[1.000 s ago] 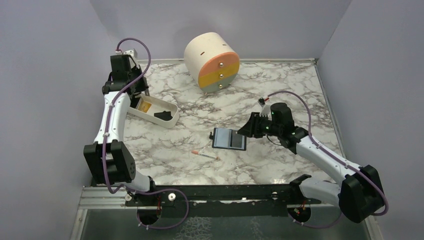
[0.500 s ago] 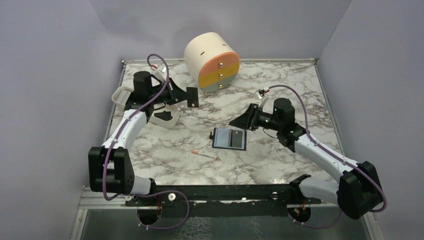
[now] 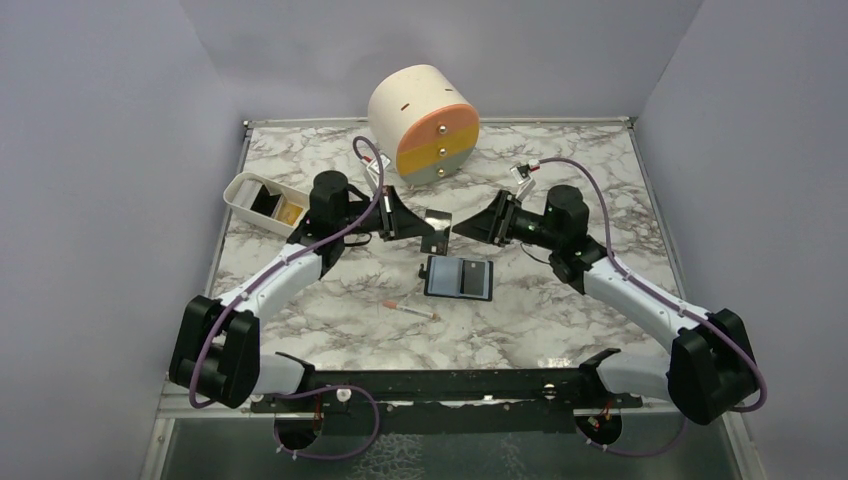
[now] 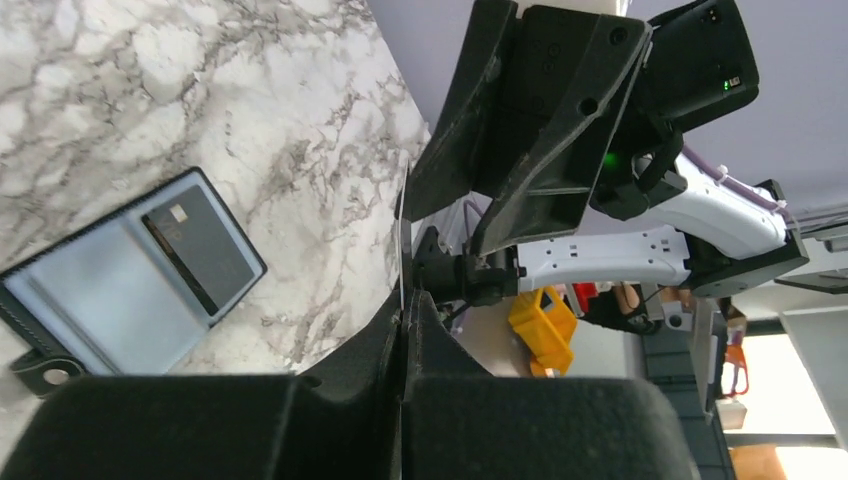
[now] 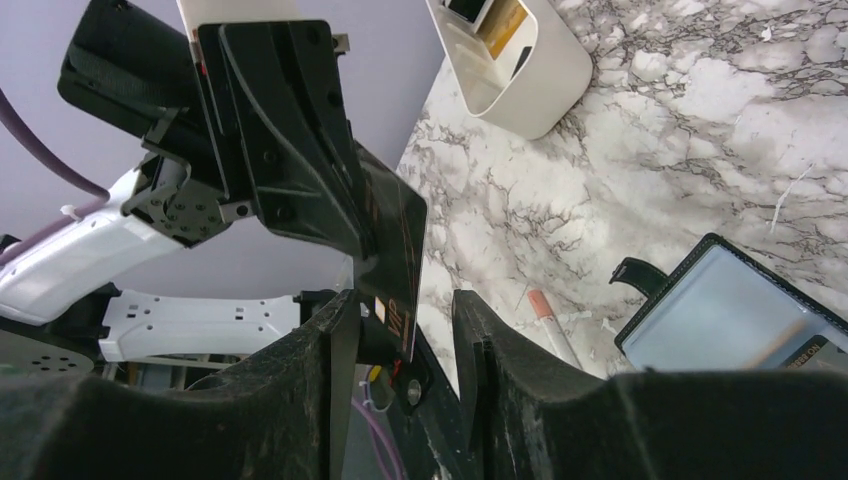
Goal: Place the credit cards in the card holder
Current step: Pick up the credit card from the storage box.
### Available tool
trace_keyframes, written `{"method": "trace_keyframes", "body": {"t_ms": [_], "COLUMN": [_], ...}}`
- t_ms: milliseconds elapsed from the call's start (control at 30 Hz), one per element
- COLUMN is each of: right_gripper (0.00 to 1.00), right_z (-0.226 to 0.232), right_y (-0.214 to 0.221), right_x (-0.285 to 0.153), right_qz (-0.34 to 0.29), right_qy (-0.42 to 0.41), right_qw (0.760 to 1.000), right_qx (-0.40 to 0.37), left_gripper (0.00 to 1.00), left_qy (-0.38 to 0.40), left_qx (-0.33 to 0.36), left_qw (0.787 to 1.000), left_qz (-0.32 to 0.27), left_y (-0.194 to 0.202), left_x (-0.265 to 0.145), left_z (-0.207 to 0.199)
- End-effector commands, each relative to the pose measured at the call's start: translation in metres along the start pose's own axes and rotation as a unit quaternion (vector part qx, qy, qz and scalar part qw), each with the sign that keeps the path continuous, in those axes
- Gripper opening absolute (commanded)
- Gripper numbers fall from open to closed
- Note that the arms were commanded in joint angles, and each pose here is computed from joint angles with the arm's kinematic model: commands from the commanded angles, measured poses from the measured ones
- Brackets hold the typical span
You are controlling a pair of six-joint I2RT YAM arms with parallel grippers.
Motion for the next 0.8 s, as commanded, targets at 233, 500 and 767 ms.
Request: {"method": "trace_keyframes", "body": {"t_ms": [233,500,767], "right_gripper": [0.31,0.26,0.01], "right_z": [0.003,-0.003,-0.009], "right_y": [0.0,0.002,0.005], "right_x": [0.005,0.006,0.009], "right_qz": [0.006,0.011,0.023], "right_qy": [-0.034,-0.03,-0.041], "right_qw": [0.999,0.999,0.999], "right_qx": [0.008,0.017,0.018], "left_gripper": [0.0,0.0,0.07], "left_qy": [0.047,0.053,0.049], "left_qx": [0.006,-0.009,-0.023], "left_qw": [0.999,0.999,0.999], "left_qz": [-0.005,-0.004,-0.003], "left_y": [0.005,0.01,0.015], "left_x": [0.006,0.011,0.012], "left_z": [-0.017,-0.014,-0.009]}}
Point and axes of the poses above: each gripper's point midway between its finger pads, its own x axis out along the fingers, its own z axis along the line the jaws close on, y = z × x, the point moved 9 cm from there along -x, back along the fingers, and after that the axes turned 15 degrees about x, right-handed, at the moved point
